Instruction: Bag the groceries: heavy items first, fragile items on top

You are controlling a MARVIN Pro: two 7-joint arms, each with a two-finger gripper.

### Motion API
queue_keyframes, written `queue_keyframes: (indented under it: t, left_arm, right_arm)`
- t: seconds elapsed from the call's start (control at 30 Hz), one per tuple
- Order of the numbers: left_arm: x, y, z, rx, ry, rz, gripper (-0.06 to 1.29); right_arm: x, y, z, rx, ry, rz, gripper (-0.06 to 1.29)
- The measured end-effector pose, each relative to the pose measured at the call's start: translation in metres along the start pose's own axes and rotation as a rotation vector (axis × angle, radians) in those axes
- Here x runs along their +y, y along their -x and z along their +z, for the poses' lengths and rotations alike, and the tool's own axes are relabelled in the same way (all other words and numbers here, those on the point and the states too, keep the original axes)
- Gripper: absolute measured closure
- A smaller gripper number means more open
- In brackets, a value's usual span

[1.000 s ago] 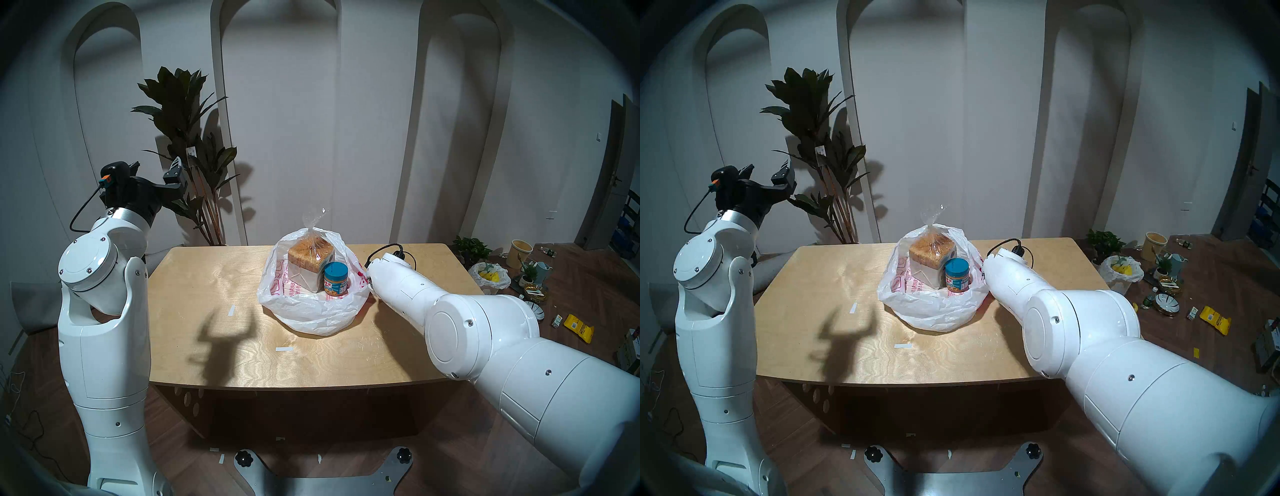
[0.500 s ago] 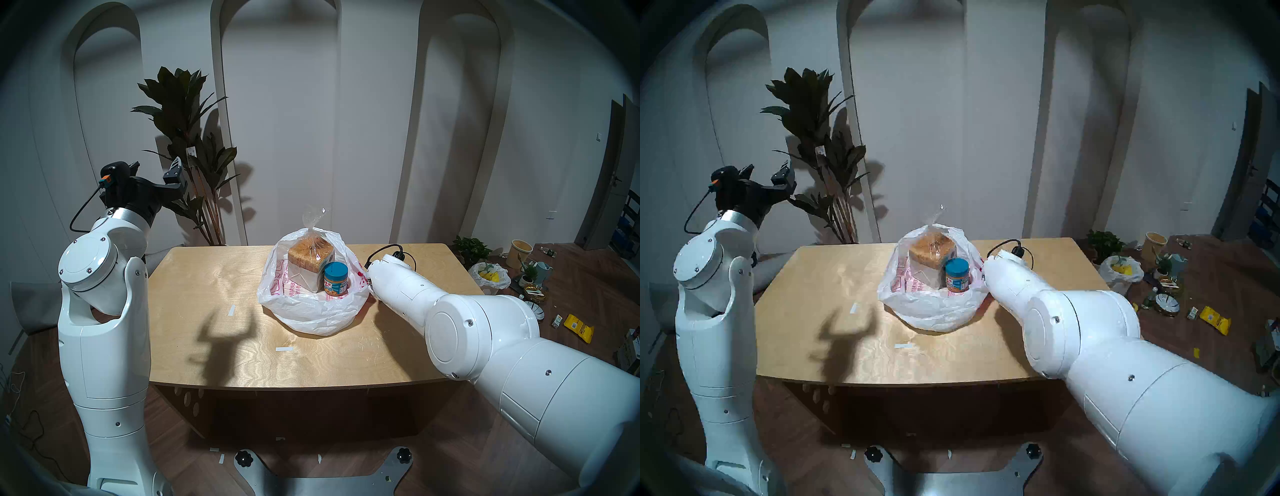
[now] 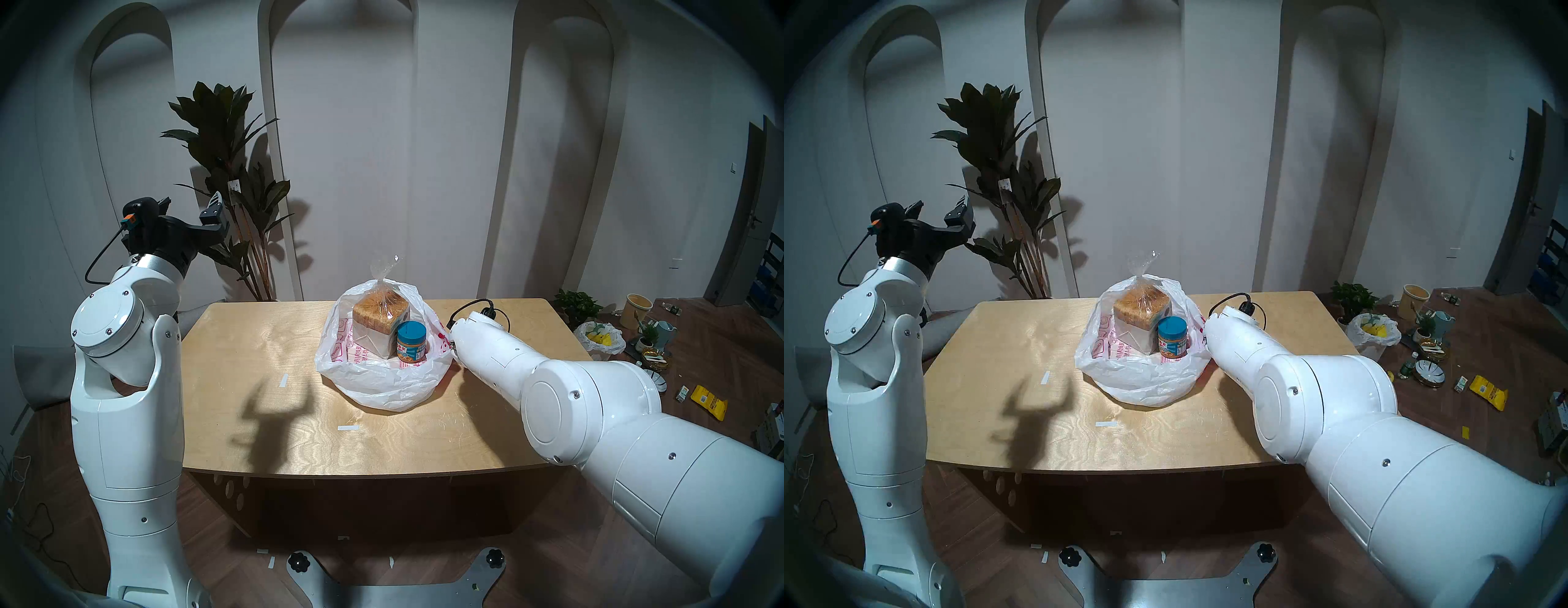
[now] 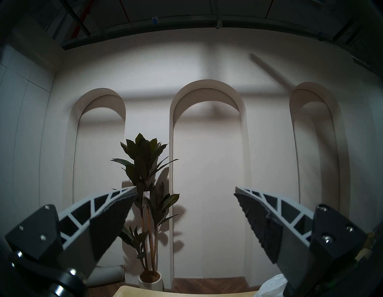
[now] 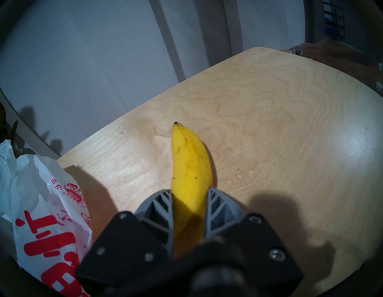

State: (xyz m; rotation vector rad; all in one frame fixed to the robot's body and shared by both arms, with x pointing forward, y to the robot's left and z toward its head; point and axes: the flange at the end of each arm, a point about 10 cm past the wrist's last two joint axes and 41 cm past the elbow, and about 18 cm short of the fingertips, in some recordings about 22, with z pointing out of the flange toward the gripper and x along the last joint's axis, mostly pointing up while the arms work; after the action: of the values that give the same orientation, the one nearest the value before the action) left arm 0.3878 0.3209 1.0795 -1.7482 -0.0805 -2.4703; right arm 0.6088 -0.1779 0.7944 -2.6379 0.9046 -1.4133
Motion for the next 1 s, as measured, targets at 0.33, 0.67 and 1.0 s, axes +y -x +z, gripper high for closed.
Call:
queue_keyframes:
  t: [0.33, 0.67, 1.0]
  left_arm:
    - [0.000, -0.002, 0.000, 0.005, 0.001, 0.001, -0.02]
    - [0.001, -0.006, -0.001, 0.015, 0.004, 0.003, -0.02]
    - [0.003, -0.011, -0.002, 0.028, 0.013, -0.002, -0.02]
  right_arm:
    - [0.006, -0.018, 0.001, 0.006, 0.016, 0.002, 1.10]
    - [-0.013, -0.057, -0.008, 0.029, 0.006, 0.004, 1.10]
    - [-0.069, -0.105, -0.038, 0.079, -0.088, 0.006, 1.10]
